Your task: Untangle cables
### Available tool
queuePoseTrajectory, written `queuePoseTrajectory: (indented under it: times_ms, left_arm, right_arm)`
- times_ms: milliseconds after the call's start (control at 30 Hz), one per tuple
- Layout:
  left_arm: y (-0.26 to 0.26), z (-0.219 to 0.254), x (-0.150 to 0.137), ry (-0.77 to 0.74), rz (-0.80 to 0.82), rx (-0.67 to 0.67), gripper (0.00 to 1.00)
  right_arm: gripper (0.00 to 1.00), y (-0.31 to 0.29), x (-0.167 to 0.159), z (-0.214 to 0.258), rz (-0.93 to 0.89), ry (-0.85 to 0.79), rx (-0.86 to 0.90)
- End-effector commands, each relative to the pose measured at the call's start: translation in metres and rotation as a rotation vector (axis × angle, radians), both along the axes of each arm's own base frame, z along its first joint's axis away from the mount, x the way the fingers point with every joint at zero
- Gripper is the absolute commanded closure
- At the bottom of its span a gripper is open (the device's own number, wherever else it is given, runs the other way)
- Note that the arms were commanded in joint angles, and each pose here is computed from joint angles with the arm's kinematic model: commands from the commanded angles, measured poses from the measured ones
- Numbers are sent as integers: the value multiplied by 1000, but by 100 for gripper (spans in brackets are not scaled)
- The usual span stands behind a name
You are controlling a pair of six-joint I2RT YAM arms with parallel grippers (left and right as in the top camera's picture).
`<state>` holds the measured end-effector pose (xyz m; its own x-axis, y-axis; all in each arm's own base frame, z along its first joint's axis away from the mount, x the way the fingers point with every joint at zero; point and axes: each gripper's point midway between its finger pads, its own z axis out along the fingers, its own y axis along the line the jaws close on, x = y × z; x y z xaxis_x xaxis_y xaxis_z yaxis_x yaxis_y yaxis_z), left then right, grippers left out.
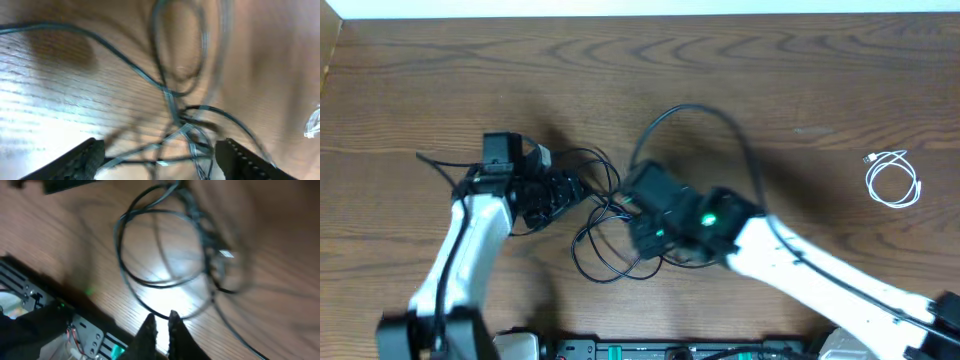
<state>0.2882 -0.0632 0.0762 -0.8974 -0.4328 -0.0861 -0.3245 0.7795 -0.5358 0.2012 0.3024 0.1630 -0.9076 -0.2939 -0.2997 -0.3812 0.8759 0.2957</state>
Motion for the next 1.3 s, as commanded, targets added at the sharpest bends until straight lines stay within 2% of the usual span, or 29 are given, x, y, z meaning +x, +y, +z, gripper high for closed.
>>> queuePoseTrajectory:
  times_ms: [0, 67, 133, 200, 267, 300, 433, 633, 833, 967, 1000, 1033, 1067, 1267]
  left_arm:
    - [-1, 48, 4, -122, 40, -18, 20]
    - [-4, 64, -3, -148, 58, -9, 21]
    - [-9, 70, -12, -150, 54, 11, 25]
    - [-17, 63, -28, -100, 30, 66, 29]
    - [-31, 57, -37, -71, -29, 77, 30]
    - [-40, 55, -41, -62, -66, 77, 33]
    - [-81, 50, -43, -72, -174, 57, 34]
    - [-124, 36, -22, -120, -145, 72, 33]
    - [-137, -1, -13, -89, -59, 187, 33]
    - [-138, -32, -21, -18, -90, 258, 33]
    - [-136, -39, -23, -1, -108, 277, 48]
    - [-133, -44, -27, 12, -134, 298, 76]
    - [-130, -46, -29, 19, -153, 312, 92]
    - [-118, -31, -50, 8, -344, 359, 92]
  right_arm:
    - [83, -35, 28, 7, -96, -40, -36]
    - [78, -47, 37, 5, -137, -13, -36]
    - [73, -58, 46, -2, -167, 6, -44]
    - [60, -73, 54, -17, -215, 35, -64]
    - [56, -83, 57, -32, -245, 62, -64]
    - [55, -87, 58, -41, -260, 77, -58]
    - [52, -103, 63, -68, -308, 150, 16]
    - [51, -91, 63, -74, -198, 233, 322]
    - [48, -96, 55, -88, -196, 252, 331]
    - [48, -97, 51, -92, -169, 246, 325]
    - [48, -97, 51, -92, -159, 240, 323]
    - [48, -97, 51, -92, -154, 237, 322]
    - [48, -97, 51, -92, -155, 238, 323]
    - [48, -96, 53, -91, -141, 221, 325]
